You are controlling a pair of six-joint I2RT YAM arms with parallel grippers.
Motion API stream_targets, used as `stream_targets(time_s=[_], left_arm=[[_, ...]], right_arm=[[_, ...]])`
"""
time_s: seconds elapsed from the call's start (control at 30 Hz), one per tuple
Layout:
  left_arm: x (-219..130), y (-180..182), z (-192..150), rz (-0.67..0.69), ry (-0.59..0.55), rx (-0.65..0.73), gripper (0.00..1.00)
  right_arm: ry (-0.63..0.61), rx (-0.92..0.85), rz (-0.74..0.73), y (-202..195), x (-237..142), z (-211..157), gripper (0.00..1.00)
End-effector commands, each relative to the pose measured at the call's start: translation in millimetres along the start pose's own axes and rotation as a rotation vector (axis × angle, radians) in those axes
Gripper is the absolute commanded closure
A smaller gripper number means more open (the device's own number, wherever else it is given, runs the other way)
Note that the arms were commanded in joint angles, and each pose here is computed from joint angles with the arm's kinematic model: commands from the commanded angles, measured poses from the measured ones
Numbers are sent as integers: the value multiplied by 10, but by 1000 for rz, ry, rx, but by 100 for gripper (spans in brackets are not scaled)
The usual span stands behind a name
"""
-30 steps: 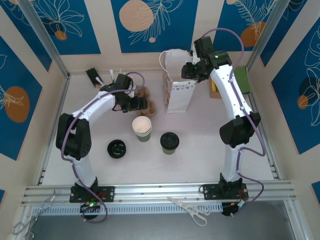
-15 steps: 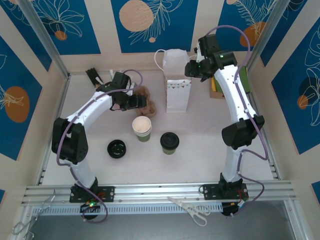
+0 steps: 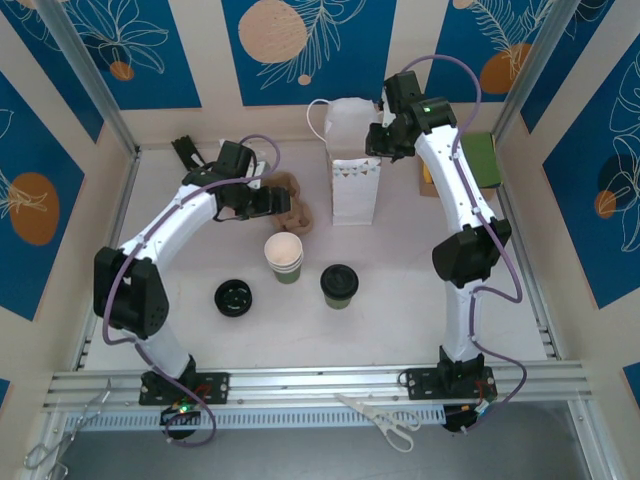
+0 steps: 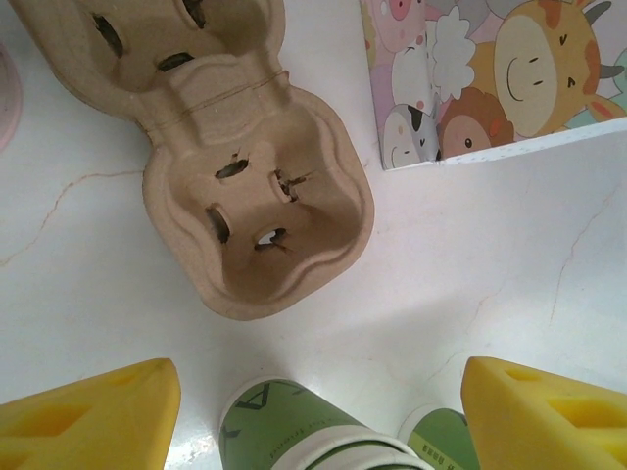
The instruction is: Pack the takeout coffee
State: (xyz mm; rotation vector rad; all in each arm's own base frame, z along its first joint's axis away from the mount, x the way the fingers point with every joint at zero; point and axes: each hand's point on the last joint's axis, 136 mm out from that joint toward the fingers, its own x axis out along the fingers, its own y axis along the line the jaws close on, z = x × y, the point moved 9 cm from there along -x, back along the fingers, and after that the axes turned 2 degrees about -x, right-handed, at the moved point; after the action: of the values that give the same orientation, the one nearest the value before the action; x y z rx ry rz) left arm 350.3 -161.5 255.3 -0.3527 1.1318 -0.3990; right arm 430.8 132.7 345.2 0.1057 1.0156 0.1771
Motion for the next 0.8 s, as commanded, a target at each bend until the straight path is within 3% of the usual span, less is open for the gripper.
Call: stream_targets(time_s=[0.0,0.2,0.43,0.77], left_arm=[[-160,-38,-70,4,-6,0,24],[-290,-78,-84,-5,-27,4,24],[-368,-90,-132,-16,-34,3,24],[-408,-113,-183,-45,-26,3,24]], right_arm=[[20,6,-23,-18,24,-11,77],[2,-7,-8,-21,-171,-61,99],[10,-13,40,-143,-466,-323,100],[41,-10,50,-326,-803,-1015,100]])
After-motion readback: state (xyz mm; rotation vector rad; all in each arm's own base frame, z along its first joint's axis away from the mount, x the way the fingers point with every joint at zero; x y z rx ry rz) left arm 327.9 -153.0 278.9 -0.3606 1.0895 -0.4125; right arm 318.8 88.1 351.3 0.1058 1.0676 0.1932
